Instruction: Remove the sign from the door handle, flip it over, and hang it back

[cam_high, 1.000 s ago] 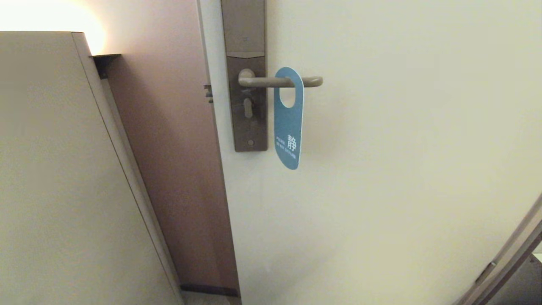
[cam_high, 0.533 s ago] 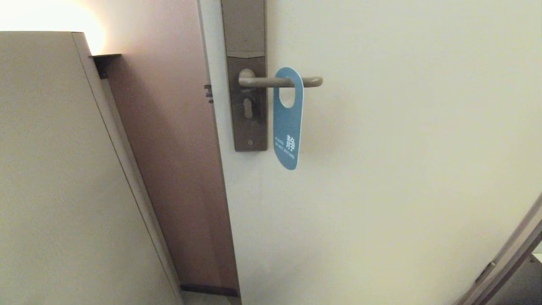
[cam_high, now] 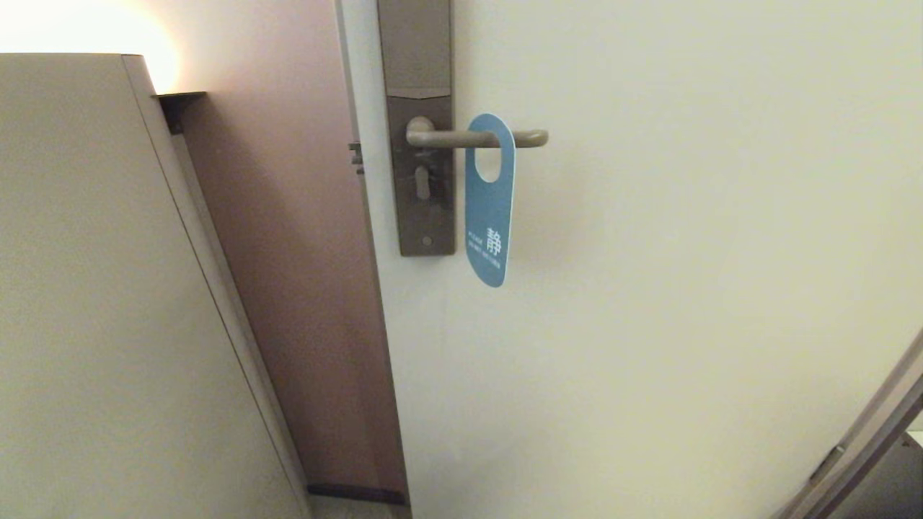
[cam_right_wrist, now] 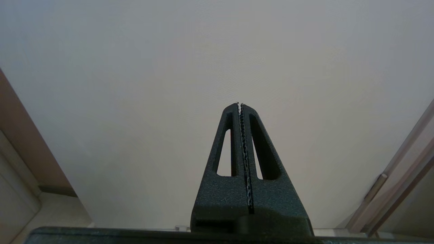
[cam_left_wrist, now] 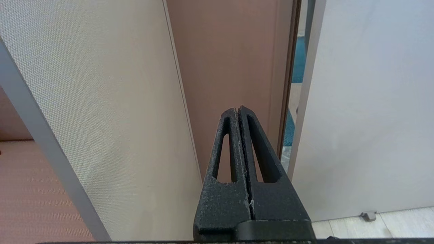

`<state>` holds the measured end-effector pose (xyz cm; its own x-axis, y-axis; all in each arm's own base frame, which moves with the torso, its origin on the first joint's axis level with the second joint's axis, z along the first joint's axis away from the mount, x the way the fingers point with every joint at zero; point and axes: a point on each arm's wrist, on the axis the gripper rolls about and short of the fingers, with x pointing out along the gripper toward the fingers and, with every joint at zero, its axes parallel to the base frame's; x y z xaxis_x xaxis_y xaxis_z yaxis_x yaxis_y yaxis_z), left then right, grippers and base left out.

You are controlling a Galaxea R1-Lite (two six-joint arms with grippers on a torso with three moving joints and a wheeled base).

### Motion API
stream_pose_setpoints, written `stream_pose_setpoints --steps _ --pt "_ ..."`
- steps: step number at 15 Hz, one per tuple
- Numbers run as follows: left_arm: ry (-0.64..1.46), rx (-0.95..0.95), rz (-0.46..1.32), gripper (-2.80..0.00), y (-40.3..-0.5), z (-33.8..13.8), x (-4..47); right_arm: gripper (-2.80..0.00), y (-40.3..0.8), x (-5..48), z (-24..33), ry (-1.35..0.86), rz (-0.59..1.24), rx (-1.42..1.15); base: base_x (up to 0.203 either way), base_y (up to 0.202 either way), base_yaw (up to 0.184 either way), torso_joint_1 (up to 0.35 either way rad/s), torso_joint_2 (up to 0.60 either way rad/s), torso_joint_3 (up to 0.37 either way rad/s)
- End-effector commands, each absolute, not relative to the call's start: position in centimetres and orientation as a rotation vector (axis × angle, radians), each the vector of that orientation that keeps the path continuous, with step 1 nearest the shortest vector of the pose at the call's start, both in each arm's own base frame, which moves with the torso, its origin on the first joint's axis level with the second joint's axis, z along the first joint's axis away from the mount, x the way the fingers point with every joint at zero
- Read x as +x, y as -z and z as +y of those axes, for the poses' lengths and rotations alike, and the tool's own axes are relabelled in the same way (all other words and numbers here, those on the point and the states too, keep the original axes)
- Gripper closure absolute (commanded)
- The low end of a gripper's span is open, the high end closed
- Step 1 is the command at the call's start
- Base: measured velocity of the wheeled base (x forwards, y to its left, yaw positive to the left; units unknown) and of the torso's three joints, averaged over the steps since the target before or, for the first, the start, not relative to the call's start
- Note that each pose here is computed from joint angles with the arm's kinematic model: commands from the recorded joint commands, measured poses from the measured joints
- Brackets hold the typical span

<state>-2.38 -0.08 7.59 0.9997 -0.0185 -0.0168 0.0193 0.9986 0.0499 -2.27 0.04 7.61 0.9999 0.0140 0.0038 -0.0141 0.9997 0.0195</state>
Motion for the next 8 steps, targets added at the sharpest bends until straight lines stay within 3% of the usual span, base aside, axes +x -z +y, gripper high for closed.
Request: stream_pose_setpoints --steps 1,8 --pt "0.018 0.05 0.018 0.0 -7.59 -0.09 -2.36 0.0 -7.61 -2.28 0.04 -0.014 -0.006 0.014 0.0 0.0 0.0 0.0 0.0 0.0" --pt "0.019 0.05 0.018 0.0 -7.59 -0.08 -2.36 0.0 -7.63 -2.3 0.04 -0.017 -0.003 -0.008 0.0 0.0 0.0 0.0 0.0 0.0"
